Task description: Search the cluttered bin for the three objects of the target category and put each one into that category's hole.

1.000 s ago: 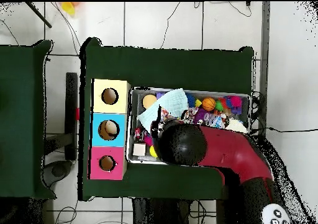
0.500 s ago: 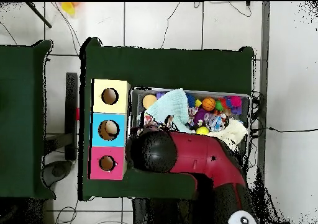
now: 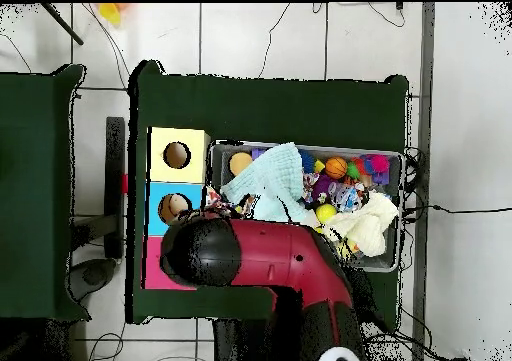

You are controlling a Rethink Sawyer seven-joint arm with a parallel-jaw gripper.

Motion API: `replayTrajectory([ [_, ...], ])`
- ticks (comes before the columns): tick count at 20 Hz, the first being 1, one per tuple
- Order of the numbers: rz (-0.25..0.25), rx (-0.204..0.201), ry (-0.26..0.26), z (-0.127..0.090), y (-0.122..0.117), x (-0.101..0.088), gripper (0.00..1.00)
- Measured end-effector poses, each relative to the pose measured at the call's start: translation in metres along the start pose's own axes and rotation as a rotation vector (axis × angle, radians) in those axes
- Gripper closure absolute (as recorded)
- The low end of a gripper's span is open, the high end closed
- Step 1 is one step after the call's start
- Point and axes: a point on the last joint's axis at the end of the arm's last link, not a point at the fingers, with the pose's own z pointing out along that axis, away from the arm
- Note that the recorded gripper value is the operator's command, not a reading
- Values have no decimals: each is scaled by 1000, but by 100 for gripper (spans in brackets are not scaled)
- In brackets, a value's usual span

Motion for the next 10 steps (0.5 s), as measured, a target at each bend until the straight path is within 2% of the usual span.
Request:
replayTrajectory([
  [10,93,4,22,6,61,23,100],
])
